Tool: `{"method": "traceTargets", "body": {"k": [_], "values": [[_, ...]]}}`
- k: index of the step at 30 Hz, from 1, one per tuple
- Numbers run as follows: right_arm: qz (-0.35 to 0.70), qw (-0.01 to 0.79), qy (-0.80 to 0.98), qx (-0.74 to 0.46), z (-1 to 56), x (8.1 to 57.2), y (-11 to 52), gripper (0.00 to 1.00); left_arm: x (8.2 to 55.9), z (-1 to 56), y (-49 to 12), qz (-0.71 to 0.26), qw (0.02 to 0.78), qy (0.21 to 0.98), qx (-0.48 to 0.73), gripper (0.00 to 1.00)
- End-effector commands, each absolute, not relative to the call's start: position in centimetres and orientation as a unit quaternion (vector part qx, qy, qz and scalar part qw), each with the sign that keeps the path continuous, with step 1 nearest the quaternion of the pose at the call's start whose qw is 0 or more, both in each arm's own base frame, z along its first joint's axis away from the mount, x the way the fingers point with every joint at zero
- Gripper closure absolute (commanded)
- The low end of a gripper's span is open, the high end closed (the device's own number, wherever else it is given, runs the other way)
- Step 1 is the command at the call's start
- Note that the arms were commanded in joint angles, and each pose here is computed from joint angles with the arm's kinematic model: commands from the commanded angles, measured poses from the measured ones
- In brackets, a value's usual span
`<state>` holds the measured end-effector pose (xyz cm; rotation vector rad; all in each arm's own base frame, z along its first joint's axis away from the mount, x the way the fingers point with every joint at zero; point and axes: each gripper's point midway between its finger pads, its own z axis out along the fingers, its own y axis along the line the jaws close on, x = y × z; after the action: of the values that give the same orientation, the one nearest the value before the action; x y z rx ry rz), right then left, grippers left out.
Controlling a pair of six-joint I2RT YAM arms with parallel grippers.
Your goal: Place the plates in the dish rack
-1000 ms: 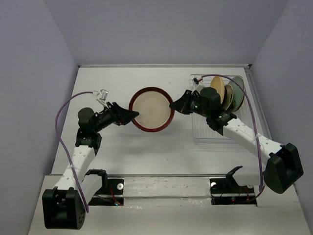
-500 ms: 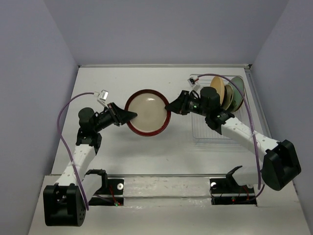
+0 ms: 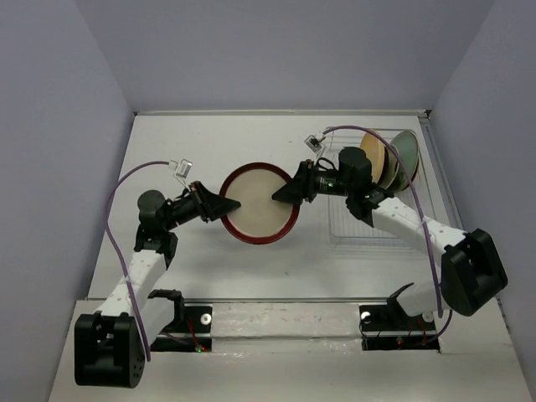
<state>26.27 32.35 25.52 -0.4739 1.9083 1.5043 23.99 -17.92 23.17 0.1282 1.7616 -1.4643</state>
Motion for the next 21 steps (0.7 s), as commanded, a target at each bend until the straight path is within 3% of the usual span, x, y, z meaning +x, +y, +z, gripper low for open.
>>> {"method": "traceTargets", "body": {"k": [1, 2, 3, 4, 6, 7, 8, 9, 10, 15, 21], "values": [[0.619, 0.320, 0.673, -0.249, 28.3, 24.6, 33.7, 0.41, 22.1, 27.2, -18.8, -0.608, 0.444, 0.646, 0.126, 0.95], [0.620, 0.317, 0.673, -0.248, 28.2, 24.5, 33.8, 0.44, 22.1, 27.2, -18.7, -0.607, 0.445, 0.646, 0.126, 0.95], [0.622, 0.321, 0.670, -0.248, 28.4, 24.6, 33.8, 0.64, 22.0, 27.2, -18.8, -0.607, 0.445, 0.646, 0.127, 0.95], [0.621, 0.324, 0.670, -0.244, 28.5, 24.7, 33.8, 0.77, 22.0, 27.3, -18.8, -0.607, 0.446, 0.645, 0.127, 0.94], [0.615, 0.346, 0.669, -0.234, 29.4, 24.8, 33.3, 0.93, 22.2, 27.2, -18.7, -0.605, 0.449, 0.646, 0.122, 0.81], [0.604, 0.368, 0.671, -0.223, 29.9, 25.6, 32.9, 0.93, 22.2, 27.2, -18.6, -0.605, 0.449, 0.647, 0.121, 0.60], [0.597, 0.372, 0.677, -0.216, 30.1, 25.7, 32.6, 0.93, 22.3, 27.2, -18.6, -0.602, 0.451, 0.649, 0.116, 0.48], [0.579, 0.404, 0.678, -0.204, 31.1, 26.6, 31.8, 0.93, 22.5, 27.1, -18.4, -0.595, 0.458, 0.650, 0.117, 0.14], [0.564, 0.422, 0.685, -0.189, 31.5, 27.5, 31.0, 0.93, 22.6, 26.8, -18.3, -0.592, 0.454, 0.657, 0.110, 0.01], [0.399, 0.515, 0.756, -0.061, 32.7, 33.4, 24.2, 0.93, 23.5, 27.0, -17.5, -0.553, 0.484, 0.670, 0.099, 0.01], [0.177, 0.607, 0.774, 0.039, 35.3, 37.0, 14.8, 0.93, 24.8, 27.2, -16.1, -0.459, 0.535, 0.703, 0.095, 0.01]]}}
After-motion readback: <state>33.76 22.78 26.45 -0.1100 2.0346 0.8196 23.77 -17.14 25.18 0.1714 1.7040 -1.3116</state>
